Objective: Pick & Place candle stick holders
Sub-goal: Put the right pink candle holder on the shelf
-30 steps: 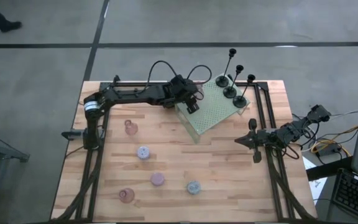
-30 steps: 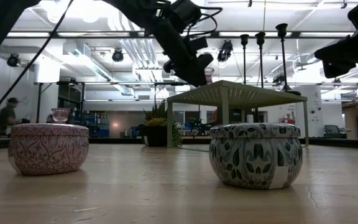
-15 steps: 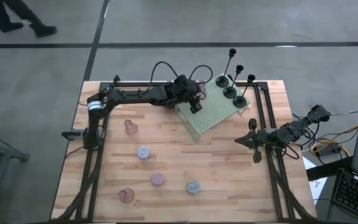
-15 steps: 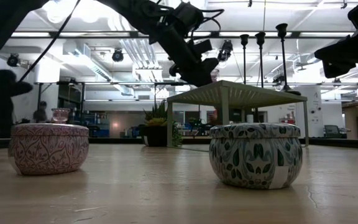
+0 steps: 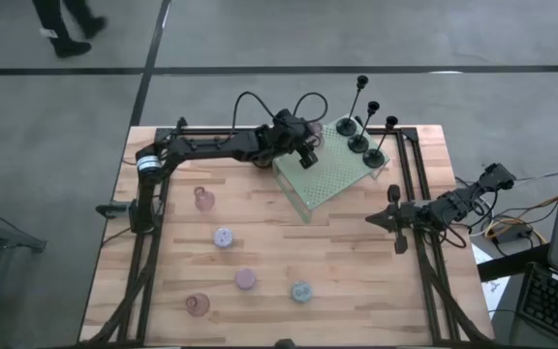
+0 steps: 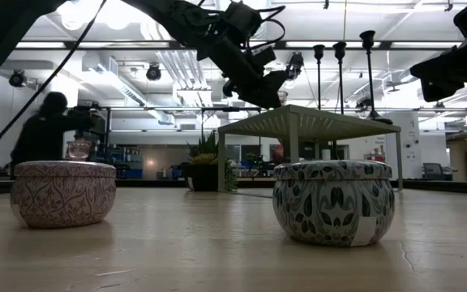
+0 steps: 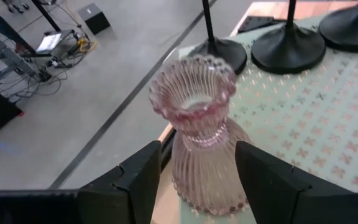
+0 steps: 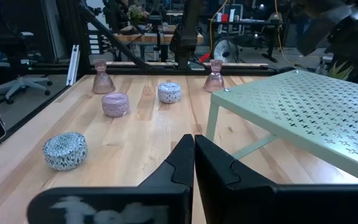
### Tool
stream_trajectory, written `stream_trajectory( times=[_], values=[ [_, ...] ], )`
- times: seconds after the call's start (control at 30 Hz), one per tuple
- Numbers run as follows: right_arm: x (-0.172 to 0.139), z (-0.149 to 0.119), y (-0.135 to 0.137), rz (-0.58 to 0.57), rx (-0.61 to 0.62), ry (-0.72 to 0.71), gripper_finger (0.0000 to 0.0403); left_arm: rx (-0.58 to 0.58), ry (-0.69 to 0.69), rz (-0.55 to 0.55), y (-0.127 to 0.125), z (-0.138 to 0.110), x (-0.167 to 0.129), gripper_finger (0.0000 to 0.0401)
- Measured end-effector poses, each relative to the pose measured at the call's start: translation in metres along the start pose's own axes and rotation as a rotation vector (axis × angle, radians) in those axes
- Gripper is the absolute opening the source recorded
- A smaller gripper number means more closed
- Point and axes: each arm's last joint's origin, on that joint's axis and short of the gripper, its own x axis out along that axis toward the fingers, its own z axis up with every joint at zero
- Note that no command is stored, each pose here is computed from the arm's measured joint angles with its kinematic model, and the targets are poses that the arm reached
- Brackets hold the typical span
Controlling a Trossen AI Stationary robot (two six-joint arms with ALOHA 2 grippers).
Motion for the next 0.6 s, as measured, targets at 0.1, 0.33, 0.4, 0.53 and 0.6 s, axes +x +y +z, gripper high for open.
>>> stream_trajectory(
  times=[0.1, 0.33, 0.4, 0.53, 0.6],
  values=[
    [0.0000, 0.0000, 0.0000, 0.000, 0.004, 0.000, 0.0008, -0.006, -0.011, -0.009, 0.0022, 0.0007, 0.0009, 0.0209],
    [0.0000, 0.0000, 0.0000, 0.000, 0.004, 0.000, 0.0008, -0.007, -0.016, -0.041, 0.0089, 0.0002, 0.0035, 0.0209],
    [0.0000, 0.0000, 0.0000, 0.000, 0.002, 0.000, 0.0008, 0.003, -0.024, -0.093, 0.0089, 0.0004, 0.0039, 0.0209],
    [0.0000, 0.0000, 0.0000, 0.000, 0.003, 0.000, 0.0008, 0.038, -0.034, -0.147, 0.0075, 0.0007, 0.0038, 0.0209],
    [0.0000, 0.0000, 0.0000, 0.000, 0.004, 0.000, 0.0008, 0.034, -0.034, -0.149, 0.0077, 0.0006, 0.0039, 0.0209]
  ],
)
